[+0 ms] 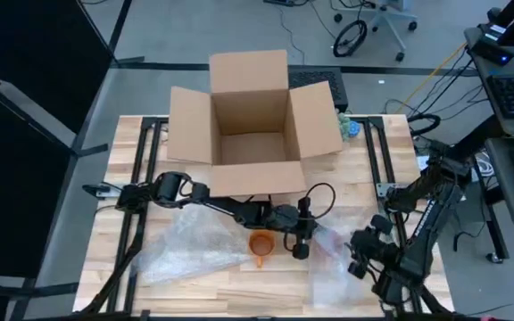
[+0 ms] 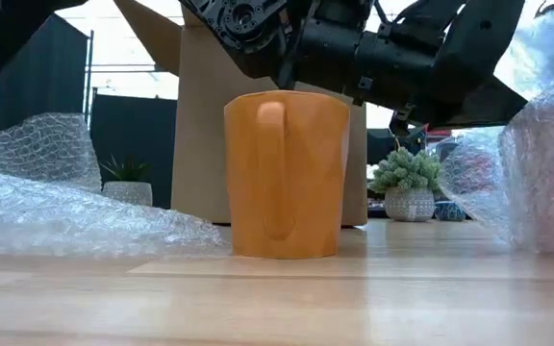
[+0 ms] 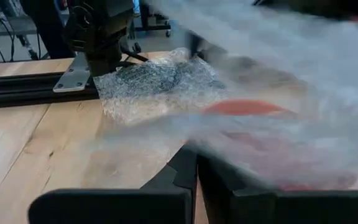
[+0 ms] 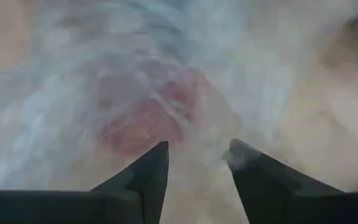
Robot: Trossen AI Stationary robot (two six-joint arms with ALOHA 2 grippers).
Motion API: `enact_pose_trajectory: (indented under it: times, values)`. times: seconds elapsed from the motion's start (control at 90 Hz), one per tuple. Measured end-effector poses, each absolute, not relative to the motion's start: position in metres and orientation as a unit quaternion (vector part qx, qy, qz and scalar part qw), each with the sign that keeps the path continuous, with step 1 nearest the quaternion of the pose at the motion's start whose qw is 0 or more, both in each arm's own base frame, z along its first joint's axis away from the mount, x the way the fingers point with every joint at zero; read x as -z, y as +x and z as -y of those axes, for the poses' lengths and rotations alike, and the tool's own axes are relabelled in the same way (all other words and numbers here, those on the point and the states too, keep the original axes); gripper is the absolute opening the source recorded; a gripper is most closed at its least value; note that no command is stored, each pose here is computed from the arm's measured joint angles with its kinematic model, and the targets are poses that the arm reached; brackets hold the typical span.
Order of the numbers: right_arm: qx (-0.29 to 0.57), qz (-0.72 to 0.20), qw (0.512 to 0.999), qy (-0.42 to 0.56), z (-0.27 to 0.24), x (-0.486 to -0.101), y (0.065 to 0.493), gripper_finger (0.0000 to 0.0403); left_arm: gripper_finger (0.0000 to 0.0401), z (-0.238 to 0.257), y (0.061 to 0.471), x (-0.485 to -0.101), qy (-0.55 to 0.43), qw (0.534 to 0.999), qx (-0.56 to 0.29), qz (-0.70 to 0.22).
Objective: Wrap mug
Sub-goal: Wrap the pink mug with the transparent bubble wrap
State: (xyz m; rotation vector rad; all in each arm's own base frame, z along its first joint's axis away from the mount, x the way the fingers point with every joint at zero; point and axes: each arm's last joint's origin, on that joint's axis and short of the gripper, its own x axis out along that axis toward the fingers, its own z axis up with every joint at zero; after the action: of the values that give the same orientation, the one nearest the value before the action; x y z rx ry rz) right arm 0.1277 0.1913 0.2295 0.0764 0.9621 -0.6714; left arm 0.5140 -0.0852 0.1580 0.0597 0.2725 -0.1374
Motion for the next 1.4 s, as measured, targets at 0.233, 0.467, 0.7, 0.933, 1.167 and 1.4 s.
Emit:
enact_pose_trajectory:
  times: [0.233,0.467,0.7,0.933,1.167,1.4]
  values:
    - [0.378,-0.507,0.774,0.006,-0.171,-0.234,0.133,0.0137,0.0000,0.085,0.514,-0.158,0.030,0.988,0.068,-0.135]
    - [0.382,-0.521,0.763,0.017,-0.167,-0.235,0.135,0.0137,0.0000,0.085,0.516,-0.168,0.030,0.989,0.065,-0.128]
    - [0.354,-0.532,0.768,0.050,-0.167,-0.247,0.133,0.0137,0.0000,0.085,0.520,-0.178,0.032,0.990,0.055,-0.124]
    - [0.320,-0.511,0.794,0.078,-0.163,-0.271,0.133,0.0137,0.0000,0.073,0.522,-0.180,0.054,0.981,-0.046,-0.183]
    - [0.289,-0.497,0.809,0.125,-0.166,-0.276,0.135,0.0137,0.0000,0.063,0.522,-0.178,0.027,0.973,-0.072,-0.216]
    - [0.261,-0.465,0.833,0.149,-0.170,-0.252,0.148,0.0137,0.0000,0.067,0.521,-0.177,0.038,0.973,-0.061,-0.218]
